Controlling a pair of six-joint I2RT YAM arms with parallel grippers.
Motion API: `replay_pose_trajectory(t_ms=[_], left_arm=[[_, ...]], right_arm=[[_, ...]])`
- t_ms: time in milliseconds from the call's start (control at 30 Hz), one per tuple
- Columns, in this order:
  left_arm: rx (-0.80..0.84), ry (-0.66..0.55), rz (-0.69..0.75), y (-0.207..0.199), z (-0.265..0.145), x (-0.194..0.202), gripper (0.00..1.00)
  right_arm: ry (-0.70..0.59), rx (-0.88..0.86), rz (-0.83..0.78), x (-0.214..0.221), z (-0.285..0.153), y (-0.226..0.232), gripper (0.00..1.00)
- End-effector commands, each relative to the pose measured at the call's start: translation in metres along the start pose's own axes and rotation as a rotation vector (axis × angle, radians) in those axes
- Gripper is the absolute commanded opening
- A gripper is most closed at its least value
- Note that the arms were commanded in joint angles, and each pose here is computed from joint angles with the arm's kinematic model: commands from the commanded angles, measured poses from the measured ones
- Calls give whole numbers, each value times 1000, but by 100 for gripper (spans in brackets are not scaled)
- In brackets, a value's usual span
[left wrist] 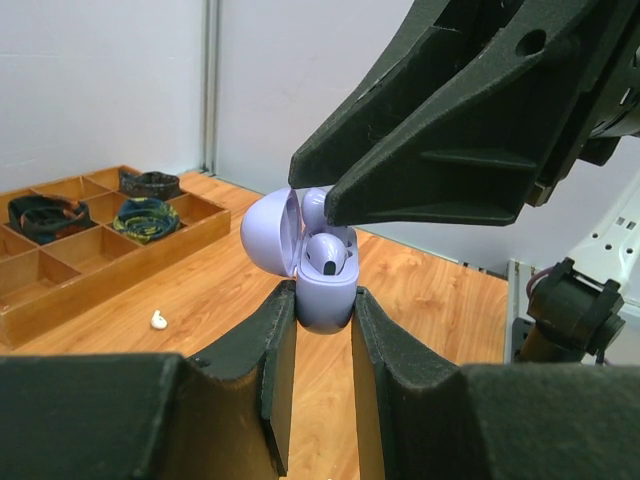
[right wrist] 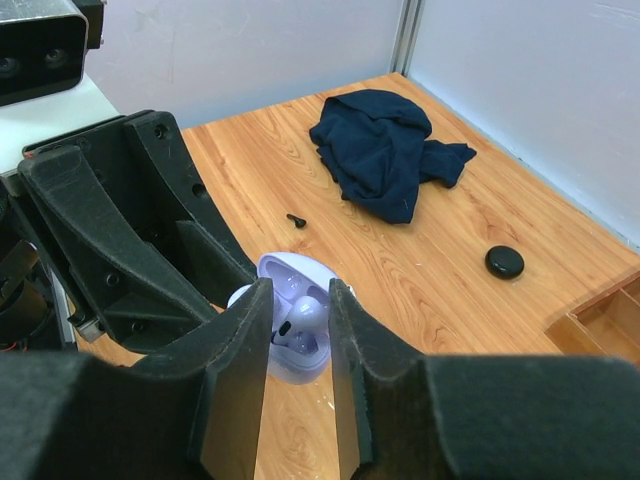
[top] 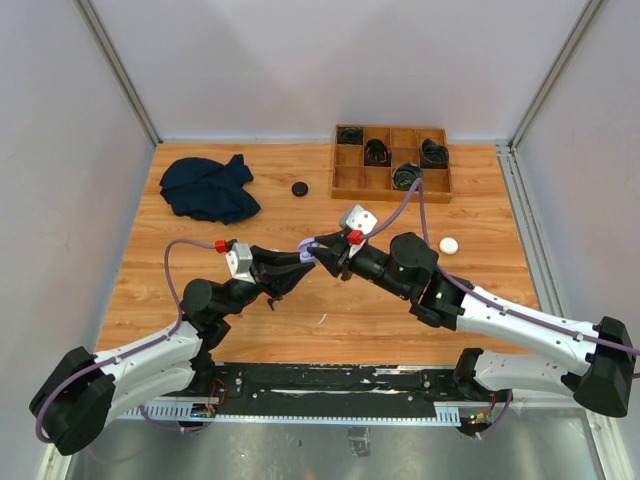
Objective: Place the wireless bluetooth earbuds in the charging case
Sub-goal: Place the earbud in the charging case.
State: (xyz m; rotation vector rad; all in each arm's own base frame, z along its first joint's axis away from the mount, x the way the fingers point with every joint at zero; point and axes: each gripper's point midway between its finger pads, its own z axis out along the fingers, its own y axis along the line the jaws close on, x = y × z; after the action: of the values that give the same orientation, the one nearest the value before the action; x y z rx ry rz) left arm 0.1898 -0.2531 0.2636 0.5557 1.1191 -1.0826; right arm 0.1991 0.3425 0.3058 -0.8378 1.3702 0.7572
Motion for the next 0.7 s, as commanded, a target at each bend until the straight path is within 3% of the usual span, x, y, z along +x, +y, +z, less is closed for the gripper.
replay_pose_trajectory(t_ms=[0, 300, 667], left_arm=[[48, -122, 47, -11, 5, -35, 0], [45, -99, 53, -9, 2, -26, 0], [132, -21, 97, -22, -1, -10, 0]], right_arm=[[46, -31, -18, 9, -2, 9, 31], [47, -41, -28, 0, -7, 9, 40], [185, -236, -113, -2, -40, 6, 75]])
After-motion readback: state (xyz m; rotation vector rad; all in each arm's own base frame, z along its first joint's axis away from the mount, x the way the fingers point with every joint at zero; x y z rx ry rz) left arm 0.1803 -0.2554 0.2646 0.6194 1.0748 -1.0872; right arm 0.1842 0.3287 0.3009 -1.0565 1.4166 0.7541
